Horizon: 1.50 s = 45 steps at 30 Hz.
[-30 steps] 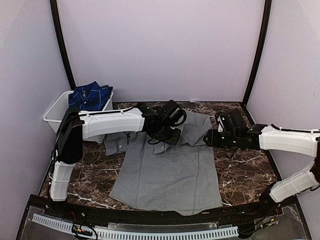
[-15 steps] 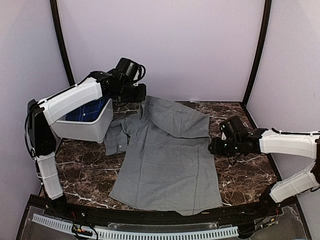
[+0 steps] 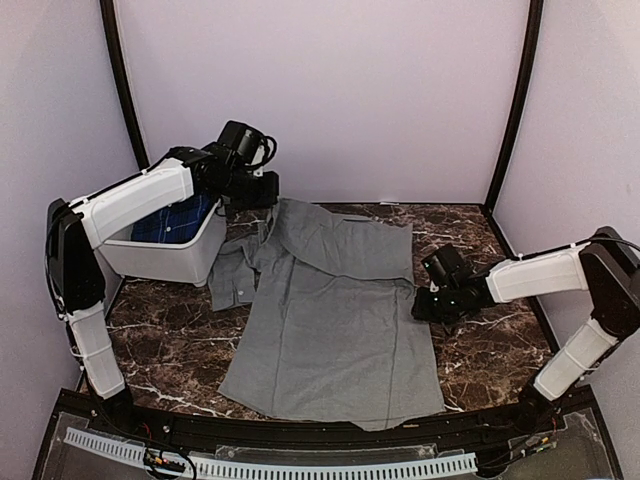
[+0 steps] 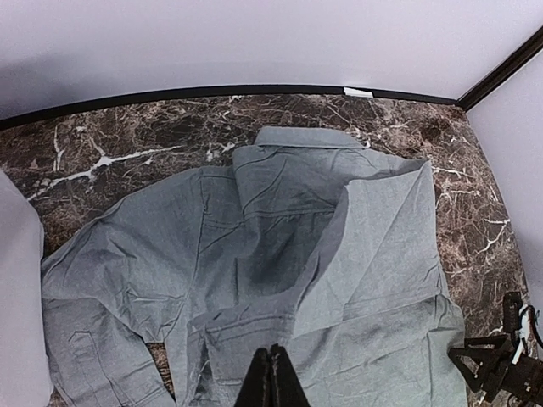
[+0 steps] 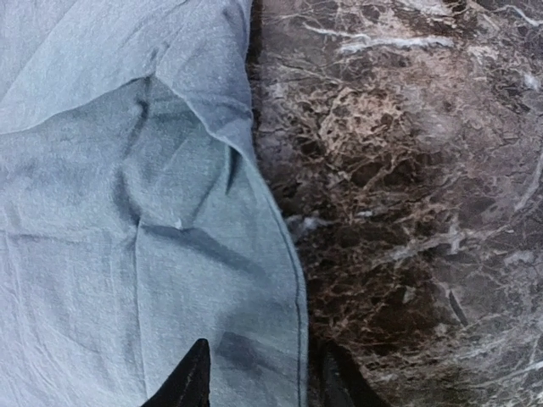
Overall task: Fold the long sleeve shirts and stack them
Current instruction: Pick up the sleeve from the center of the board, then adjust the flattened shirt at the center of the board.
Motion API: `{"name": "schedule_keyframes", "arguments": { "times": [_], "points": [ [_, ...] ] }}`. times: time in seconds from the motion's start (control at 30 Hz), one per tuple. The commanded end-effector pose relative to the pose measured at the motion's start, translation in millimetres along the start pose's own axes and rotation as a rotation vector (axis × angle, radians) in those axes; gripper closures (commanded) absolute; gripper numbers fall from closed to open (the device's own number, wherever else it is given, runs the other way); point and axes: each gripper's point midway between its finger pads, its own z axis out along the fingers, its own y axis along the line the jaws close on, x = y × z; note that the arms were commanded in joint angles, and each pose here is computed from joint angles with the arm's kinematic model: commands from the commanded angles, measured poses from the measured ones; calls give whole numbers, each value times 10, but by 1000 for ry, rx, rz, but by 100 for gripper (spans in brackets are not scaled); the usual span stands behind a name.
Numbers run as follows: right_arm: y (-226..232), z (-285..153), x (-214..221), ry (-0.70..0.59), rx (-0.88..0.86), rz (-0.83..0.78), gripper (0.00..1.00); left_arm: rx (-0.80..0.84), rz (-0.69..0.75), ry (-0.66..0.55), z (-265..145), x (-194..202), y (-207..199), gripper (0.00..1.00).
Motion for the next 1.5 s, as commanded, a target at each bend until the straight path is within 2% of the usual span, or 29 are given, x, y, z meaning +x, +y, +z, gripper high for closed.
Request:
{"name": "schedule_keyframes", "arguments": {
  "times": [0.0, 0.17, 0.2, 0.37, 0.47, 0.5, 0.63, 0.77, 0.93, 1.27, 1.47],
  "points": [
    [77, 77, -158, -29, -13, 19, 66, 37, -19, -70, -268, -221, 16, 100],
    [-24, 153, -256, -34, 19, 31, 97, 44, -31, -80, -187, -272, 54, 100],
    [-74, 170, -303, -36, 27, 39, 100, 41, -38, -78, -141, -284, 85, 100],
    [-275, 234, -601, -60, 56, 78, 100, 33, -60, -87, 90, -392, 189, 100],
    [-248, 243, -782, -63, 36, 70, 100, 39, -82, -97, 180, -497, 255, 100],
    [-222, 231, -799, -55, 31, 57, 99, 40, -86, -101, 211, -542, 267, 100],
    [-227, 145, -671, -30, 11, 48, 75, 32, -85, -115, 255, -641, 312, 100],
    [-403, 10, -391, 1, 36, 91, 64, 18, -117, -116, 328, -690, 483, 100],
    [-520, -276, -68, 20, 37, 164, 61, 74, -119, -97, 363, -676, 444, 100],
    [-638, -693, 692, 155, 83, 275, 59, 151, -149, -77, 344, -661, 310, 100],
    [-808, -951, 924, 166, 96, 402, 59, 172, -150, -74, 304, -648, 277, 100]
  ]
}}
